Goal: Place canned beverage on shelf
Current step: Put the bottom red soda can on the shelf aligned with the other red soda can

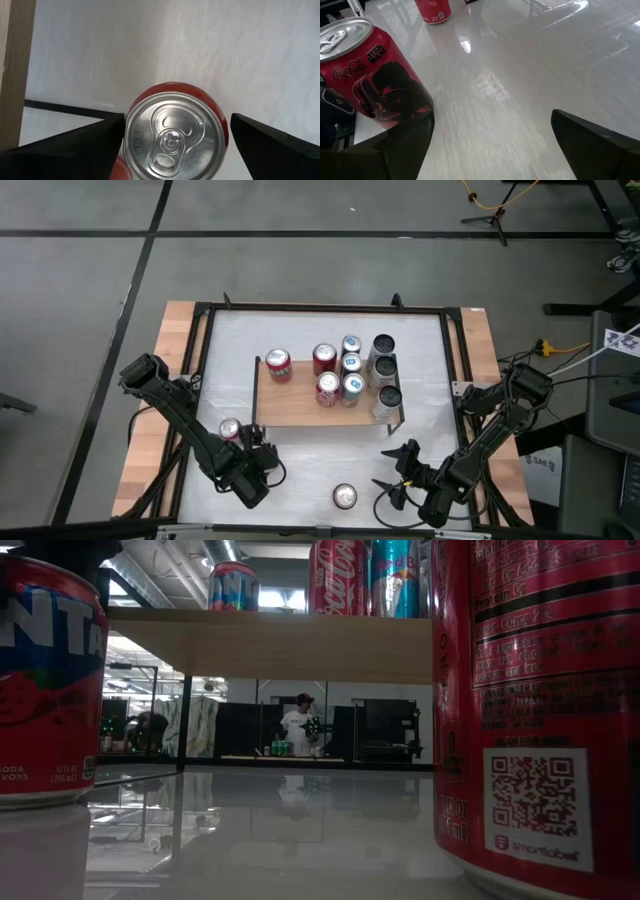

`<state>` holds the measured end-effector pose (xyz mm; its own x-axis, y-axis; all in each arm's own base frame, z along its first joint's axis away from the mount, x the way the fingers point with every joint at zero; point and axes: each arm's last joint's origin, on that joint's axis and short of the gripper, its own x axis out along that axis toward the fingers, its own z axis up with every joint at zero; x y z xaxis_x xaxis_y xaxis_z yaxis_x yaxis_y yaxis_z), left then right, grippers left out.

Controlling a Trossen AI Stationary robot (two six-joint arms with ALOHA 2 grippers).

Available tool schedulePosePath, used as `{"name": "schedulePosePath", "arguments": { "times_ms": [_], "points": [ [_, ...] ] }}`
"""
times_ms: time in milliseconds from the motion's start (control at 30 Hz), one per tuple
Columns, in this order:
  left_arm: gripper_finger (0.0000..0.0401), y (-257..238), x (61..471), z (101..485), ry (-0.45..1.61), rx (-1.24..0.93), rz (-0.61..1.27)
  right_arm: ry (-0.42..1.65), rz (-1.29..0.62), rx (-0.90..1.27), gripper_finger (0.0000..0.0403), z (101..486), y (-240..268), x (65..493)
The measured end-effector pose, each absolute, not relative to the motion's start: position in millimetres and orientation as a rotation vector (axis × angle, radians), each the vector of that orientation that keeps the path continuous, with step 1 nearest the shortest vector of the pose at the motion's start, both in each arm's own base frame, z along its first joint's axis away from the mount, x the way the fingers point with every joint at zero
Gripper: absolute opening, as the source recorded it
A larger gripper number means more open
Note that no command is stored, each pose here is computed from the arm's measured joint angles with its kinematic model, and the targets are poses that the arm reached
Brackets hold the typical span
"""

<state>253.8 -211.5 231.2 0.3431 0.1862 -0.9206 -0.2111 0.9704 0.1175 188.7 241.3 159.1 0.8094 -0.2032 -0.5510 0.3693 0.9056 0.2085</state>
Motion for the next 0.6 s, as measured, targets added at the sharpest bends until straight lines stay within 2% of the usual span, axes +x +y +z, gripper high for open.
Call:
{"name": "schedulePosePath", "arguments": {
  "times_ms": [133,433,600],
  "points": [
    [0.0343,-211.5,253.8,231.3,1.192,-0.026,0.260,0.548,-0.311,0.316,0.0392,159.1,241.3,188.8],
    [0.0277,-212.1,253.8,231.6,1.197,-0.053,0.264,0.548,-0.311,0.316,0.0392,159.1,241.4,188.8],
    [0.0271,-212.1,253.9,231.6,1.200,-0.056,0.262,0.548,-0.311,0.316,0.0392,159.1,241.3,188.7]
  ]
}}
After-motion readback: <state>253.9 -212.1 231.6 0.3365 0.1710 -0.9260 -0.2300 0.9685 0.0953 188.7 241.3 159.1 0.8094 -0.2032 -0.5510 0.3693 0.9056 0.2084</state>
